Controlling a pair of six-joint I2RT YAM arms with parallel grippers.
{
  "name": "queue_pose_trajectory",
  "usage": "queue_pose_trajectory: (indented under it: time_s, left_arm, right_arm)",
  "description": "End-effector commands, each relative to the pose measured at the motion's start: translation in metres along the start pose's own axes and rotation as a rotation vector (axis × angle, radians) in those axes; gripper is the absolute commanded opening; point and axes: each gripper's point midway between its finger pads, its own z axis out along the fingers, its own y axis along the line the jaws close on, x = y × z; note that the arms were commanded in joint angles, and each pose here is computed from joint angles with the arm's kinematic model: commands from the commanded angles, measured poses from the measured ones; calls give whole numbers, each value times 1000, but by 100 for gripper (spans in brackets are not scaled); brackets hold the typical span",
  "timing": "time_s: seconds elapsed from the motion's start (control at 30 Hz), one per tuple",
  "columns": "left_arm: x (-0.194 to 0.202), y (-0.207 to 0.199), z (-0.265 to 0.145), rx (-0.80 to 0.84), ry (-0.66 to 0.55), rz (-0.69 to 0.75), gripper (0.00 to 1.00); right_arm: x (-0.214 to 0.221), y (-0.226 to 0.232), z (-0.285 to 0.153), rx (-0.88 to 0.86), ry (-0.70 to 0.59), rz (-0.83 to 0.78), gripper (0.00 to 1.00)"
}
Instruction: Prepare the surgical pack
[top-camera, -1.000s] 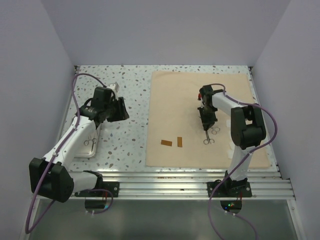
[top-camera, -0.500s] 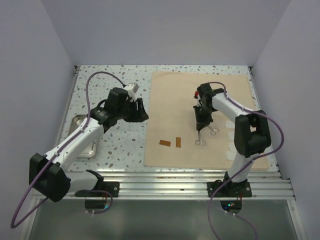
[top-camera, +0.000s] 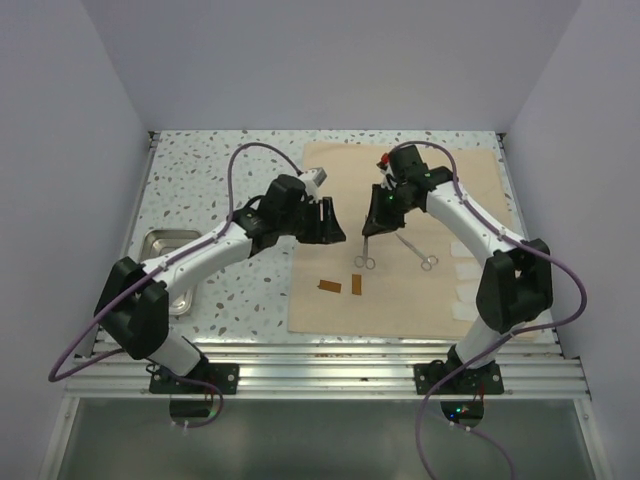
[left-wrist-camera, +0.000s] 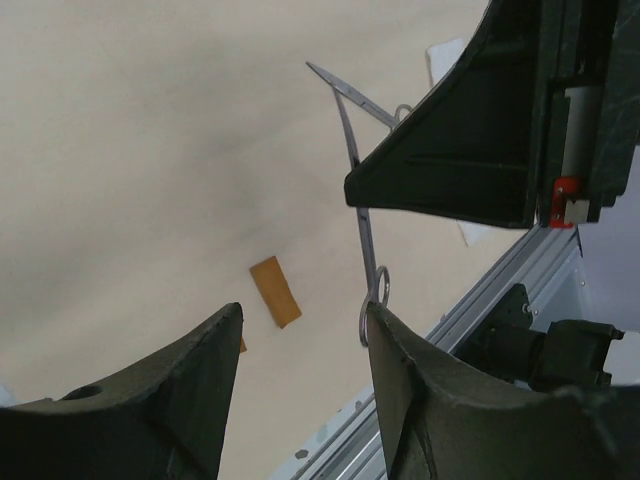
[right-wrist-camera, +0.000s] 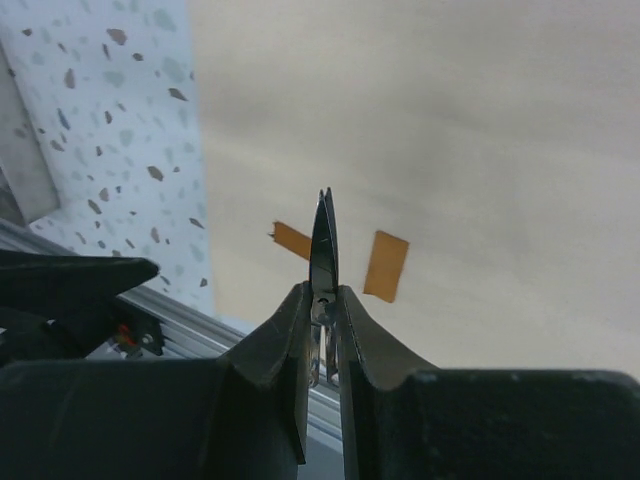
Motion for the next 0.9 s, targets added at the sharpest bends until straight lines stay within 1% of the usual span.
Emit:
queue_pose_trajectory:
  time_s: [0.0,0.13,0.27,0.37,0.43,0.53,0.57,0.6,0.63,0.67,0.7,0.73,0.77,0.8,0.87]
  left_arm:
    - [-33,-38,4,117,-83,-2,56]
    - [-25,-48,12,153,-61,-20,55]
    - [-14,-44,22,149,-14,-40,51]
    - [-8,-46,27,160,5,-46,48]
    - [-4,-45,29,159,18,-53,43]
    - [2,-40,34,143,54,-53,20]
    - [0,-38,36,128,55,-48,7]
    - [0,-36,36,119,54,-23,1]
    - [2,-24,35,62,68,-18,0]
    - [-4,-21,31,31,61,-2,0]
    - [0,5,25,-72,88,27,0]
    - [-7,12,16,-120,82,52,0]
    - [-8,27,8,-181,87,70,0]
    - [-9,59,-8,-301,106,107,0]
    - [-14,87,-38,-423,106,149,0]
  right_arm:
    - [-14,42,-20,-147,-75,53,0]
    - [-12,52,-22,-173,-69,59,0]
    - [-13,58,-25,-195,-73,62,0]
    - [-12,60,-26,-207,-68,69,0]
    - [-13,64,-27,-226,-65,73,0]
    - [-14,68,-28,-245,-66,76,0]
    - [-15,69,-29,-246,-70,74,0]
    - [-14,67,-27,-235,-58,74,3]
    - [-14,66,-27,-230,-55,64,11]
    - [-16,65,-30,-217,-59,55,31]
    - [-12,57,-27,-175,-42,33,38]
    - [-18,49,-29,-130,-66,19,44]
    - [-15,40,-30,-88,-52,11,53]
    - [-16,31,-31,-60,-54,-20,55]
    - [-16,15,-31,2,-52,-37,57]
